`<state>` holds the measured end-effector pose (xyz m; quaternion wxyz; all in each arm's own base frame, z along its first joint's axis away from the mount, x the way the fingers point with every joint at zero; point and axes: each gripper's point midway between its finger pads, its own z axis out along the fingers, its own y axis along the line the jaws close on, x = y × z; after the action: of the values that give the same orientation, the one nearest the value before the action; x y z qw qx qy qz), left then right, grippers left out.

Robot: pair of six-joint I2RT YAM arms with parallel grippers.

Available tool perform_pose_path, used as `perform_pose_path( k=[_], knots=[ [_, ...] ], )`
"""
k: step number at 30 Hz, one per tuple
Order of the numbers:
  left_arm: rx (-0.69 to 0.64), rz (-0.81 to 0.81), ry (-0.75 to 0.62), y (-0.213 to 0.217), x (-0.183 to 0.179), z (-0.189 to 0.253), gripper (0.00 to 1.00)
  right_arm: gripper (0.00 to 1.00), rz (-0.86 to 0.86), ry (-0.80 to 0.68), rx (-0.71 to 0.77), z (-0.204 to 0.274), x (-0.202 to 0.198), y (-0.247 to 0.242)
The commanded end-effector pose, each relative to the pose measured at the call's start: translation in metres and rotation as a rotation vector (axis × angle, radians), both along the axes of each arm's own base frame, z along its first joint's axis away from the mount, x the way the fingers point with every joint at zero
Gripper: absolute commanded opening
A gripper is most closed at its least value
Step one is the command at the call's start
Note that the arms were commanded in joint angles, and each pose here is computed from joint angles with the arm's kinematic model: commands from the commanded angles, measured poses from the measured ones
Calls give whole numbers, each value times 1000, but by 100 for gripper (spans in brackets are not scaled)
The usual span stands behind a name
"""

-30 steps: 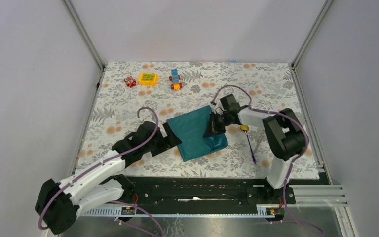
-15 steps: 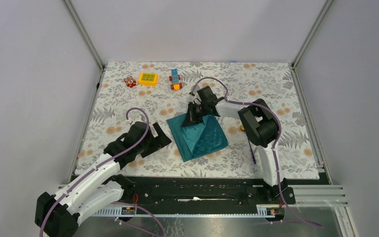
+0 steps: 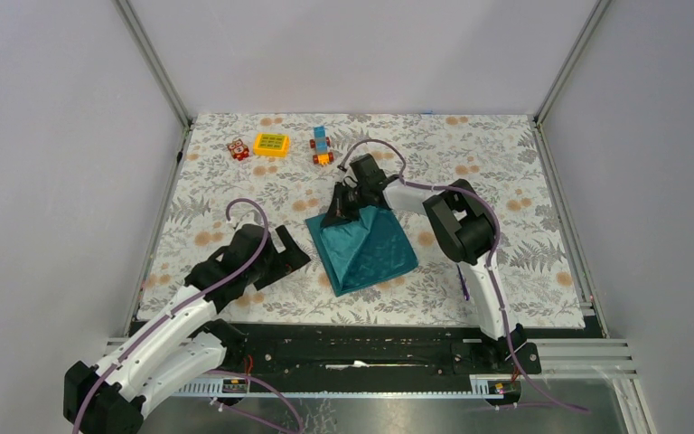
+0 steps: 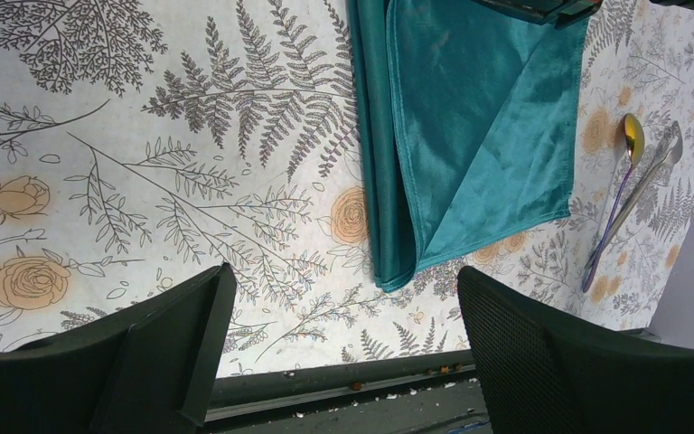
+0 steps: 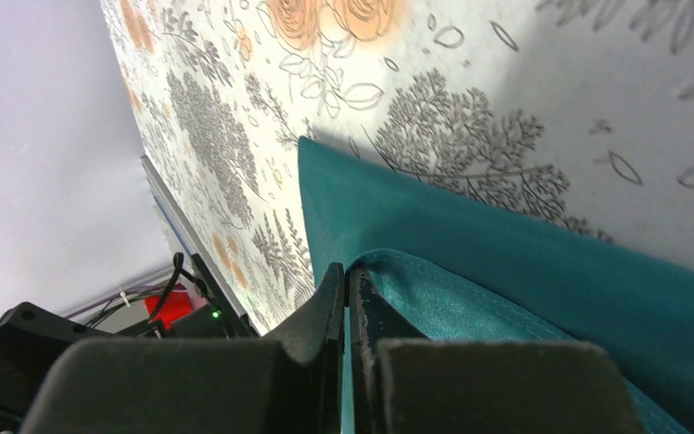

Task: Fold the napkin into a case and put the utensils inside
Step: Fold the top corner of the square-folded napkin at the center of the board.

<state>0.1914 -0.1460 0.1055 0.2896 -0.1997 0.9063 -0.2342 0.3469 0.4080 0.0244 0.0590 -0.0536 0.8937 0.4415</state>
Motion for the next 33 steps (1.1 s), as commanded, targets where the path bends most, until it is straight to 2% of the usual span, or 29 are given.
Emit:
perform_pose_path(
  k=[1,26,30,33],
  knots=[
    [-10,12,-65,1,10,18,98,0,22,-18,56,14,4,20],
    [-17,7,-54,1,8,14,99,13,41,0,81,11,11,40],
    [-19,5,-50,1,8,13,99,20,44,-3,82,12,13,42],
    [-21,3,-50,0,7,12,99,31,44,-4,81,13,14,42]
  ],
)
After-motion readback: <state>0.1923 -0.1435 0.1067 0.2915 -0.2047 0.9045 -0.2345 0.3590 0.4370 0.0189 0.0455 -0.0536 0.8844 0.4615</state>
